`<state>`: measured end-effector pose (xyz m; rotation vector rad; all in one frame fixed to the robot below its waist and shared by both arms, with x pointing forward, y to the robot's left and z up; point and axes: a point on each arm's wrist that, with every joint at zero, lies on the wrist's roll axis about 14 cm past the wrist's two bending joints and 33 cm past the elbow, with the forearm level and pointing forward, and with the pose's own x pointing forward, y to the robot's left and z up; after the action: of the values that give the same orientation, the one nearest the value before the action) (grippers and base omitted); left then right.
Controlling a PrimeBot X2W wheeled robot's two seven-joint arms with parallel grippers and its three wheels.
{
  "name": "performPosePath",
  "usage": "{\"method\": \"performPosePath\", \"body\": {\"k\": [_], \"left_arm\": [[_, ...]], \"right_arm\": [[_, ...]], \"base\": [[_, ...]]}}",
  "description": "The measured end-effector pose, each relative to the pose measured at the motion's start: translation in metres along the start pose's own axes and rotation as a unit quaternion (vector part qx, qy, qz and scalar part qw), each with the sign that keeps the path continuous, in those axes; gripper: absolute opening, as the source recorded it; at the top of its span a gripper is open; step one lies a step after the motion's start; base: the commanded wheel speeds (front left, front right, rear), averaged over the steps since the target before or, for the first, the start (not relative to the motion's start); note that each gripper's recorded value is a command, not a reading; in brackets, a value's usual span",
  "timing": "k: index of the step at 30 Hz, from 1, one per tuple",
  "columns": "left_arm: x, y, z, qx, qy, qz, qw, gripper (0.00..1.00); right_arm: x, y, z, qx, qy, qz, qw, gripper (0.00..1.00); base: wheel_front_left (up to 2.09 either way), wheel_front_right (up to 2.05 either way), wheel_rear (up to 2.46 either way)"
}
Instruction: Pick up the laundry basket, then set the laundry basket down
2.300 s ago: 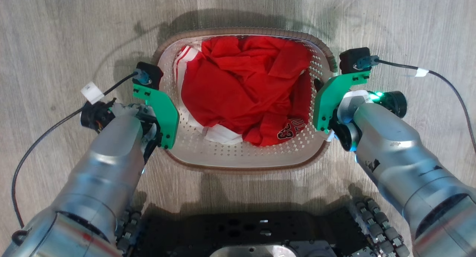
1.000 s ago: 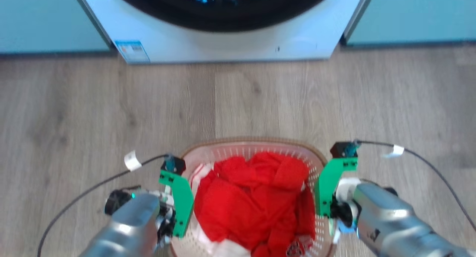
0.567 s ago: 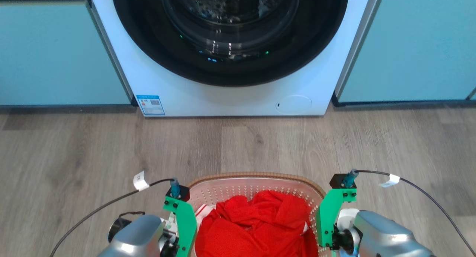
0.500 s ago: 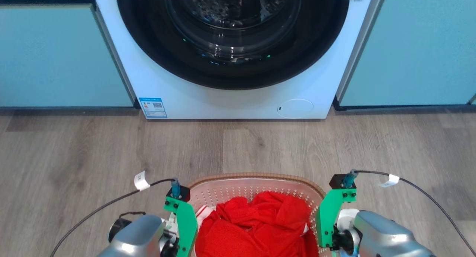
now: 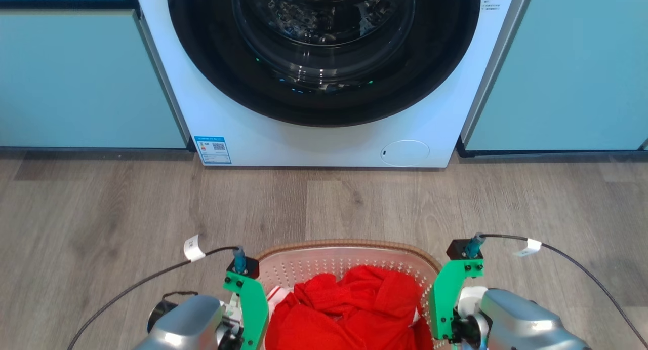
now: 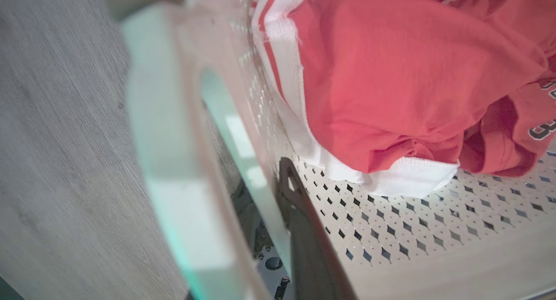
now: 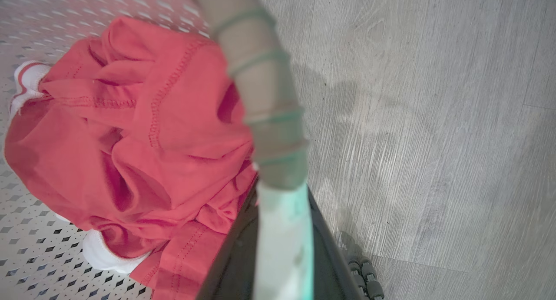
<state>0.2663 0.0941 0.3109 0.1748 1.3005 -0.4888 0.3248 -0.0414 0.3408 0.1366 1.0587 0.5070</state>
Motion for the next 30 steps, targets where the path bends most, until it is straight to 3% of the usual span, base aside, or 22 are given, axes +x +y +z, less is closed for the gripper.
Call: {"method": "performPosePath", "body": {"k": [30], "left_arm": [[0.0001, -0.0033, 0.0001, 0.010, 0.009, -0.003, 1.000, 0.00]], "right_arm": [[-0.0027, -0.0028, 0.0025, 0.004, -0.004, -0.004, 1.000, 0.00]], "base": [[0.00, 0.00, 0.00]]}}
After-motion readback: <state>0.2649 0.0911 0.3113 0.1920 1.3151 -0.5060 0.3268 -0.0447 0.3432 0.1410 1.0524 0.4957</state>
